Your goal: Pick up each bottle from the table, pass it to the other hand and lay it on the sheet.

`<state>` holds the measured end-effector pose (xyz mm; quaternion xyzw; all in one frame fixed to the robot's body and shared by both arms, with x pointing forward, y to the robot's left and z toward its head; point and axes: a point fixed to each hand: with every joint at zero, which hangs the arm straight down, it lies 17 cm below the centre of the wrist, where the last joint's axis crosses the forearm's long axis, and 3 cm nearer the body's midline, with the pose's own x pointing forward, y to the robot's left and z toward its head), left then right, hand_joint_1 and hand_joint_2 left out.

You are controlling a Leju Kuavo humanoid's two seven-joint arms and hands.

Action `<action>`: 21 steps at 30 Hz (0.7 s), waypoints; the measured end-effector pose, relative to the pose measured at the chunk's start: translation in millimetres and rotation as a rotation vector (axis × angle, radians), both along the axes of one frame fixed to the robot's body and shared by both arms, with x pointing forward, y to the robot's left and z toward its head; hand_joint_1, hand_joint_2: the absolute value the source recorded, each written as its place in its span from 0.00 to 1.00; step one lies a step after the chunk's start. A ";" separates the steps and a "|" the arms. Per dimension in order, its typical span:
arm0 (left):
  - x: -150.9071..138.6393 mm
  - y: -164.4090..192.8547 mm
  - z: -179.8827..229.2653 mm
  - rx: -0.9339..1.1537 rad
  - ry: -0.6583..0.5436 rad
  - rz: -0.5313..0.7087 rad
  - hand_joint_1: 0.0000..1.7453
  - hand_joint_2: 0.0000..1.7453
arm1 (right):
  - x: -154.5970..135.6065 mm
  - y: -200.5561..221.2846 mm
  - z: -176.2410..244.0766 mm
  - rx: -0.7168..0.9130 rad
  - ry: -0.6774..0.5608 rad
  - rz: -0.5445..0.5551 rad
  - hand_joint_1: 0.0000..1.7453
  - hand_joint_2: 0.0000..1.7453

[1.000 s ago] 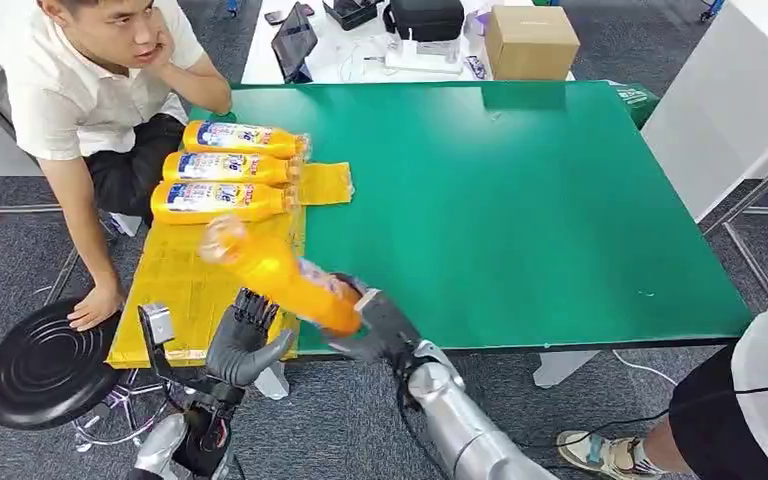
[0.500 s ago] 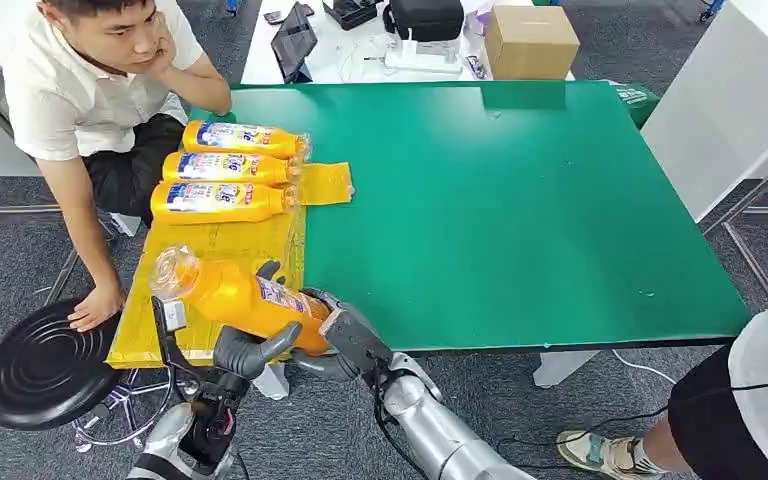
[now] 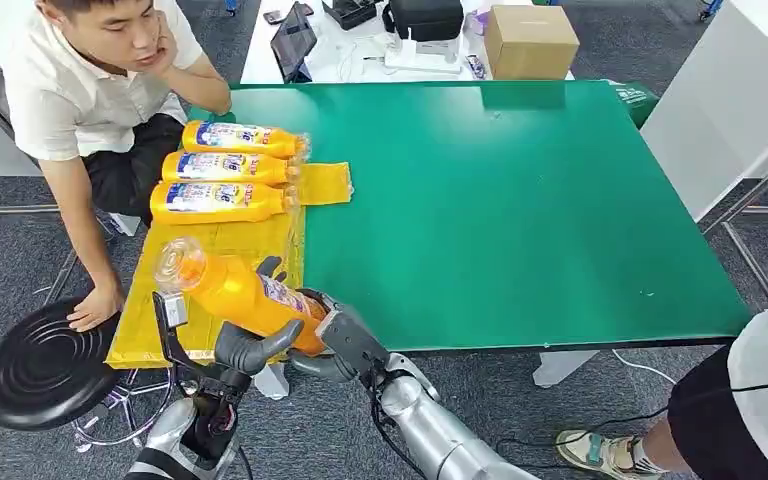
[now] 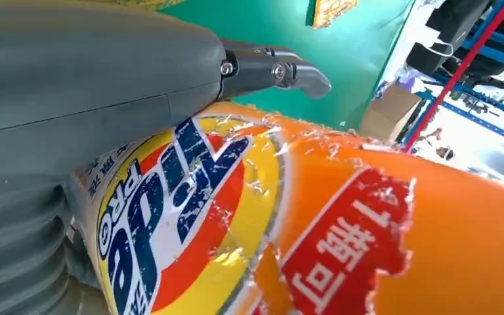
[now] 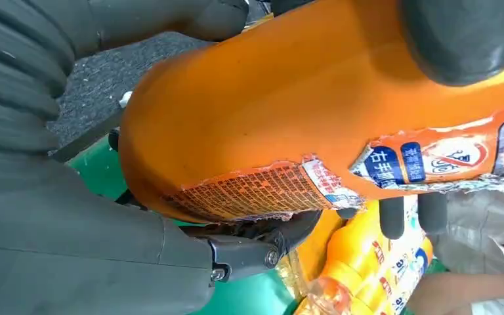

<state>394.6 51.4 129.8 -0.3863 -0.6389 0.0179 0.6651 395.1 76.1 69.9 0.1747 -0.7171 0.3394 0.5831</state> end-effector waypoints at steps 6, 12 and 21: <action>-9.4 -2.0 16.1 -0.058 -0.079 -0.029 1.00 1.00 | -0.7 3.3 1.5 0.018 0.029 0.025 1.00 1.00; -11.3 2.5 18.7 -0.079 -0.093 -0.020 1.00 1.00 | -2.6 7.5 -0.9 -0.001 0.046 0.057 1.00 1.00; -9.5 7.6 18.3 -0.090 -0.086 -0.011 1.00 1.00 | -13.4 13.6 -11.9 -0.034 0.076 0.102 0.11 1.00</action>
